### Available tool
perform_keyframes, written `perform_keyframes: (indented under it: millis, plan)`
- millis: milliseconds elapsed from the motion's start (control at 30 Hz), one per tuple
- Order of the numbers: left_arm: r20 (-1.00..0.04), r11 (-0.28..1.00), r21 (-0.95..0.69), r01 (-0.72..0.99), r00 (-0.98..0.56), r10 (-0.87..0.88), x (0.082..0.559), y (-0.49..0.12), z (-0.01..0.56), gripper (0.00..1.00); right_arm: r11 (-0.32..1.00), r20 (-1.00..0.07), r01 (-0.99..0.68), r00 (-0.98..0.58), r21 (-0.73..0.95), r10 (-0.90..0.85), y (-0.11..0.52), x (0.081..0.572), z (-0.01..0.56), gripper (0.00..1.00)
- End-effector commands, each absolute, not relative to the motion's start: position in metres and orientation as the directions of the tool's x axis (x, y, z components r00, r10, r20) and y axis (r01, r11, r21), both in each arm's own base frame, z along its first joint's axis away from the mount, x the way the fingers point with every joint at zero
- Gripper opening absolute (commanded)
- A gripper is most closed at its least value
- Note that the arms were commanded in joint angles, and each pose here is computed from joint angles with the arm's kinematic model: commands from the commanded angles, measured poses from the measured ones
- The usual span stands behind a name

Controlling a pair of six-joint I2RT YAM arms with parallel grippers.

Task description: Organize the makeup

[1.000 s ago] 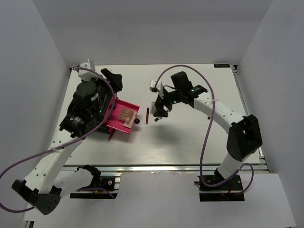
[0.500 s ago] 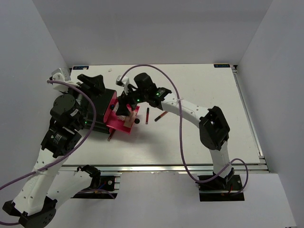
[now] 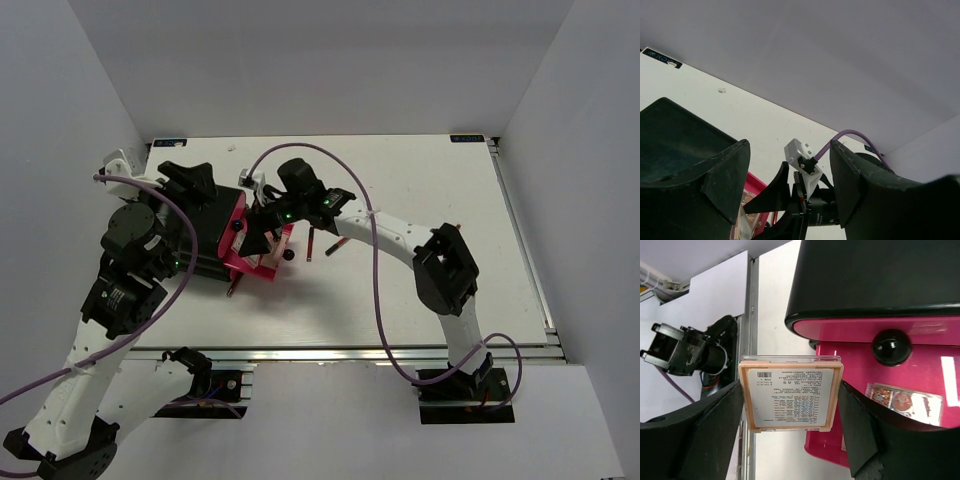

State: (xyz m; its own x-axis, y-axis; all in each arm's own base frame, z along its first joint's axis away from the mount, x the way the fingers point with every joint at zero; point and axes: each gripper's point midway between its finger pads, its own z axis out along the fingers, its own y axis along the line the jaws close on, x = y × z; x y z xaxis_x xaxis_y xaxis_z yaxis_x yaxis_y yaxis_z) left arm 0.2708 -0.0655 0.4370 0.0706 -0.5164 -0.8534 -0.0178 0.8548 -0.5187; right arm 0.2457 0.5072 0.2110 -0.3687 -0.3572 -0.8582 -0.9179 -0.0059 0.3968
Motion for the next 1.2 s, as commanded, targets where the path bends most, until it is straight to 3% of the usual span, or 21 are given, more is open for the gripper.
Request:
perform_keyframes:
  millis: [0, 667, 1167]
  plan:
    - [-0.849, 0.849, -0.527, -0.037, 0.078, -0.523, 0.266, -0.059, 0.438, 0.74, -0.073, -0.84, -0.892, -0.39, 0.447, -0.376, 0.513, 0.232, 0.197, 0.13]
    - [-0.835, 0.835, -0.549, -0.028, 0.065, -0.547, 0.264, -0.061, 0.434, 0.74, 0.018, -0.834, -0.928, -0.343, 0.373, -0.433, 0.518, 0.255, 0.148, 0.13]
    - [-0.835, 0.835, -0.55, -0.022, 0.057, -0.548, 0.265, -0.064, 0.432, 0.74, 0.052, -0.877, -0.984, -0.177, 0.172, -0.447, 0.52, 0.289, 0.141, 0.15]
